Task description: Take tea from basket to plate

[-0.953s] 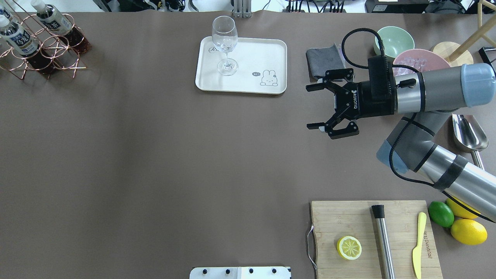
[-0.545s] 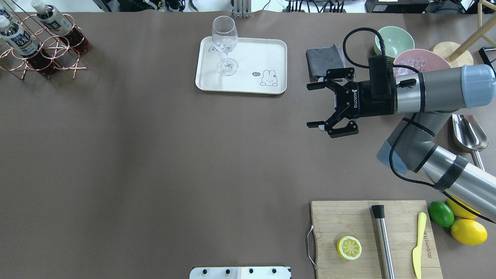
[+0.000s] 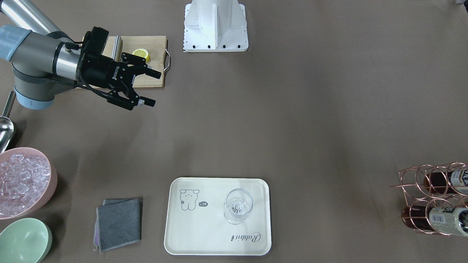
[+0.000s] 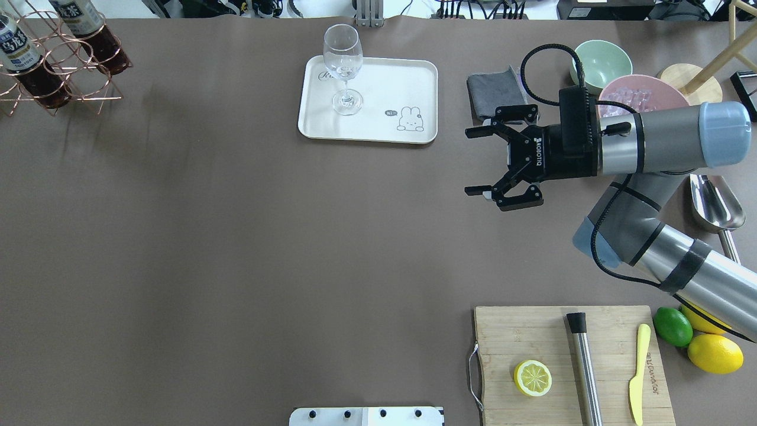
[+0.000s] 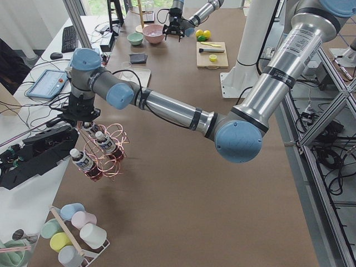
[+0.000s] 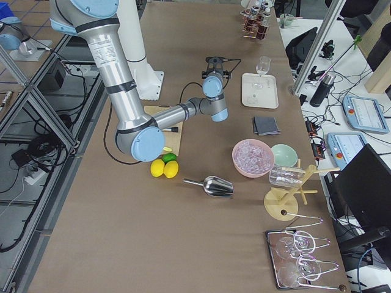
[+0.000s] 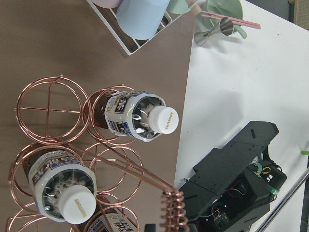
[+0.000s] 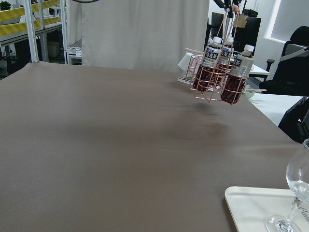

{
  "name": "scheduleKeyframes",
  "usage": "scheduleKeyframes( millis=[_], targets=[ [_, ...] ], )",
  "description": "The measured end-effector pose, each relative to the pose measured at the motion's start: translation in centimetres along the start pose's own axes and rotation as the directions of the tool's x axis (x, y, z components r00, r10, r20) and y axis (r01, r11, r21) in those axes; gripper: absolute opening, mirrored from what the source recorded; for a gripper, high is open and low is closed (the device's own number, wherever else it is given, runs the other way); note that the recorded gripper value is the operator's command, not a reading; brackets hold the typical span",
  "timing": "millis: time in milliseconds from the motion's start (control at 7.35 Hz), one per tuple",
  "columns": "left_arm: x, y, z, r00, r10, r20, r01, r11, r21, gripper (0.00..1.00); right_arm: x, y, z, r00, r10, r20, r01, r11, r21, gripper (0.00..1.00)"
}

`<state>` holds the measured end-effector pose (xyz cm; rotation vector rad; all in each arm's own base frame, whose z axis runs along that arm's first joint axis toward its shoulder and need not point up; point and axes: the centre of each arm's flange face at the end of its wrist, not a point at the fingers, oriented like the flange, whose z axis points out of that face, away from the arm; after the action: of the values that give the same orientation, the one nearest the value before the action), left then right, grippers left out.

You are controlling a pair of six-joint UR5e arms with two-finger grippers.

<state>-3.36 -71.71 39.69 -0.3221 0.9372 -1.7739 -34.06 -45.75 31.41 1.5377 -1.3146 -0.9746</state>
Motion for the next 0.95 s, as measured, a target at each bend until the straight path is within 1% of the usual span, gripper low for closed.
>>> scheduleKeyframes(
  millis=[136,272,408,545,681,817,953],
  targets=[
    [-0.9,2.9,-3.7,1.000,-0.005,0.000,0.005,1.000,-0.002,0.00,0.0,0.0,0.0,1.000,0.000,0.000,0.000,1.000,0.000,0.99],
    [-2.9,6.7,-7.3,1.000,-0.006,0.008,0.006,1.000,-0.011,0.00,-0.1,0.0,0.0,1.000,0.001,0.001,-0.001,1.000,0.003,0.99],
    [-6.2,11.4,-10.0,0.999,-0.016,0.028,0.016,0.999,-0.028,0.00,-0.1,0.0,-0.1,1.000,0.005,0.002,-0.005,1.000,0.004,0.99],
    [-10.0,16.0,-11.7,0.998,-0.033,0.055,0.036,0.998,-0.056,0.00,-0.2,-0.1,-0.1,1.000,0.006,0.002,-0.006,1.000,0.005,0.99],
    [-14.5,20.7,-12.8,0.993,-0.052,0.103,0.061,0.995,-0.081,0.00,-0.2,-0.1,-0.2,1.000,0.008,0.002,-0.008,1.000,0.006,0.99],
    [-18.7,25.5,-14.0,0.988,-0.067,0.138,0.081,0.992,-0.096,0.00,-0.2,-0.2,-0.2,1.000,0.007,0.002,-0.007,1.000,0.007,0.99],
    [-22.6,31.0,-15.6,0.982,-0.083,0.169,0.100,0.990,-0.095,0.00,-0.3,-0.2,-0.2,1.000,0.006,0.003,-0.006,1.000,0.008,0.99]
  ],
)
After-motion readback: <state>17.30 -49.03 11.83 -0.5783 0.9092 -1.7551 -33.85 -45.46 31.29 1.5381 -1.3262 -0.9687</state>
